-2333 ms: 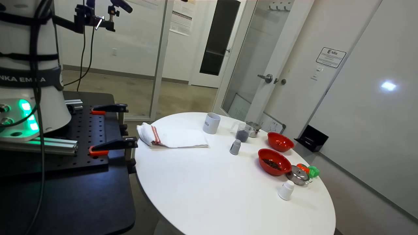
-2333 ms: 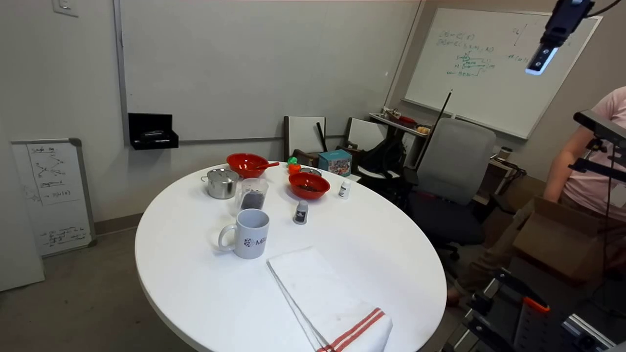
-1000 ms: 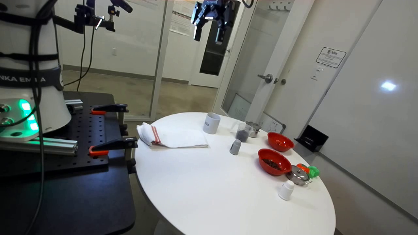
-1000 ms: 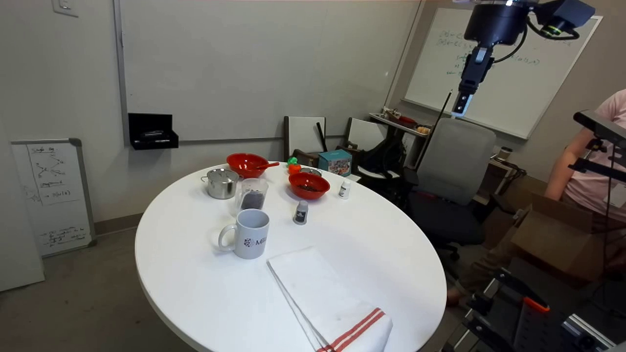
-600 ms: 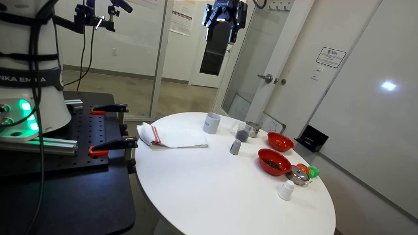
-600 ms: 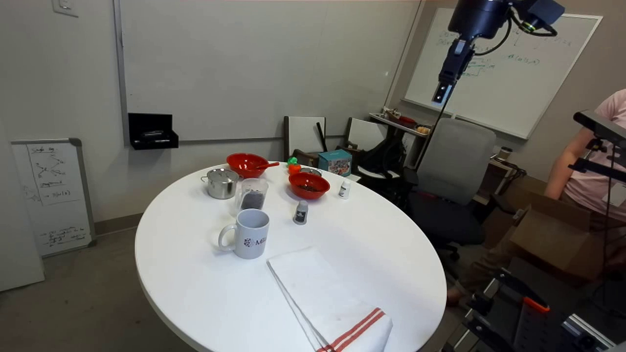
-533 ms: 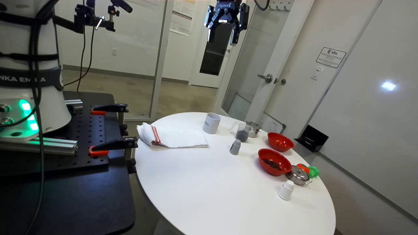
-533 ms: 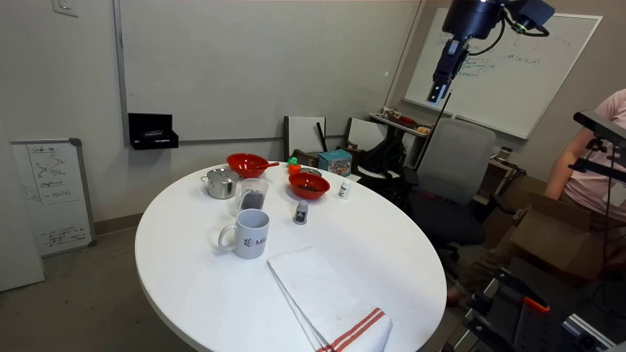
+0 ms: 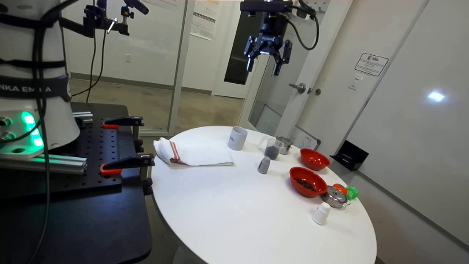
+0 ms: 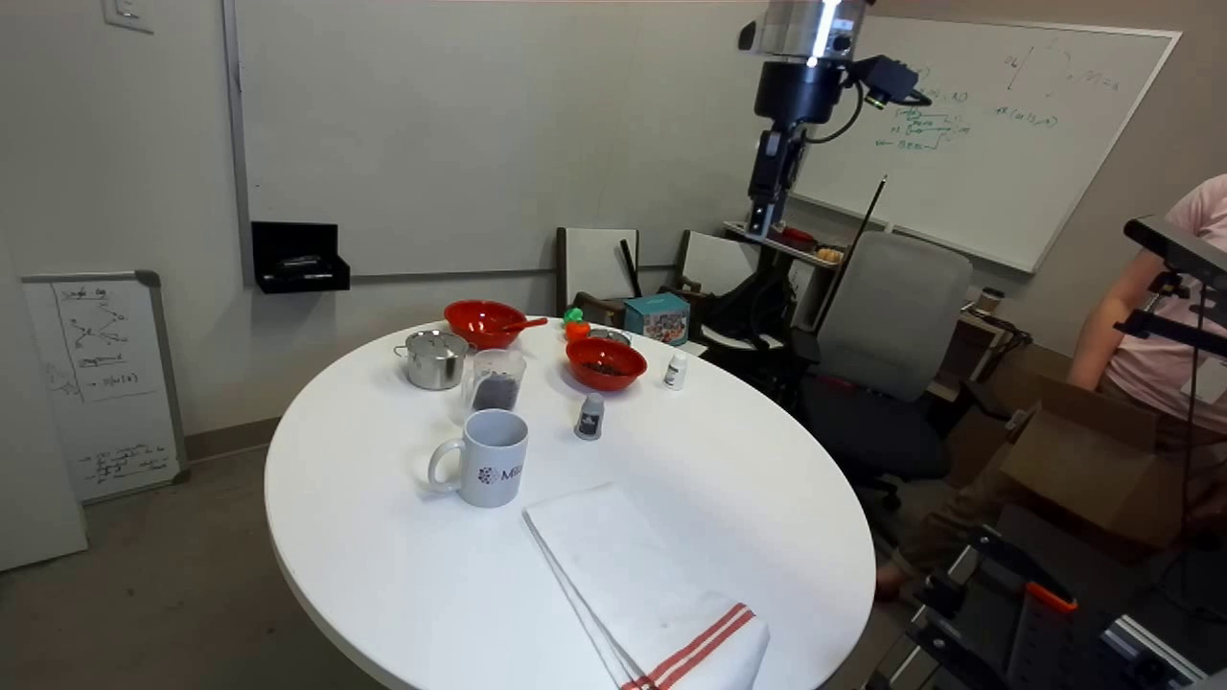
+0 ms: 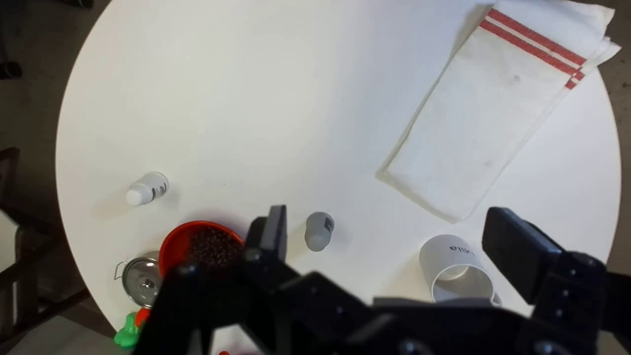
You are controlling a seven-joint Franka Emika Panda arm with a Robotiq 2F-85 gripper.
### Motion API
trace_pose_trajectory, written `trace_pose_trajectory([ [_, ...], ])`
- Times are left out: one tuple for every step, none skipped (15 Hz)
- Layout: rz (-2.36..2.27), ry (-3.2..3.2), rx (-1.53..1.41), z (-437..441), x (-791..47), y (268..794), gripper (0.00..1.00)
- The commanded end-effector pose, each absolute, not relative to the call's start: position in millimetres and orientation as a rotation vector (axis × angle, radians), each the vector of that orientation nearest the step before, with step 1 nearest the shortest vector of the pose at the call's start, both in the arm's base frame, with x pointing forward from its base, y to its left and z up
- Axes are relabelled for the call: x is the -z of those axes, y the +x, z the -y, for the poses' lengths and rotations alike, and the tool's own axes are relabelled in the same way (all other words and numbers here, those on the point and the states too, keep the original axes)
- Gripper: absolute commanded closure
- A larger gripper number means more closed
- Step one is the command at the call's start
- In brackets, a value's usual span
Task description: Pick up the grey salt cellar then set it down again
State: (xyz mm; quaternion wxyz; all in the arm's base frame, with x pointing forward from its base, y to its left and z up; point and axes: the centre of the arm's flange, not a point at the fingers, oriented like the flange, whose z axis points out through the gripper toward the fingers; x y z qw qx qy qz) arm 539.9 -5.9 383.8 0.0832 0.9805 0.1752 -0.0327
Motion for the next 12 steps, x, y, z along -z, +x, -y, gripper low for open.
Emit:
trace_pose_trajectory([
  [-0.540,2.927,0.112,5.7,-375.7,550.7,0.00],
  [-0.545,2.927,0.125,5.9,-368.5,557.3,0.00],
  [-0.545,2.928,0.136,6.0,-364.1,557.8,0.00],
  [-0.545,2.928,0.136,6.1,-364.3,557.4,0.00],
  [-0.544,2.928,0.131,6.2,-366.8,556.6,0.00],
  [-0.543,2.927,0.124,6.1,-369.6,556.1,0.00],
  [-0.543,2.927,0.120,6.1,-371.0,556.0,0.00],
  [-0.502,2.922,0.120,6.4,-369.2,551.6,0.00],
  [-0.455,2.927,0.112,7.8,-365.3,552.5,0.00],
  [-0.376,2.938,0.099,9.7,-360.7,556.0,0.00],
  [-0.267,2.975,0.061,14.2,-357.0,562.6,0.00],
  [-0.194,2.997,0.037,18.7,-355.0,568.0,0.00],
])
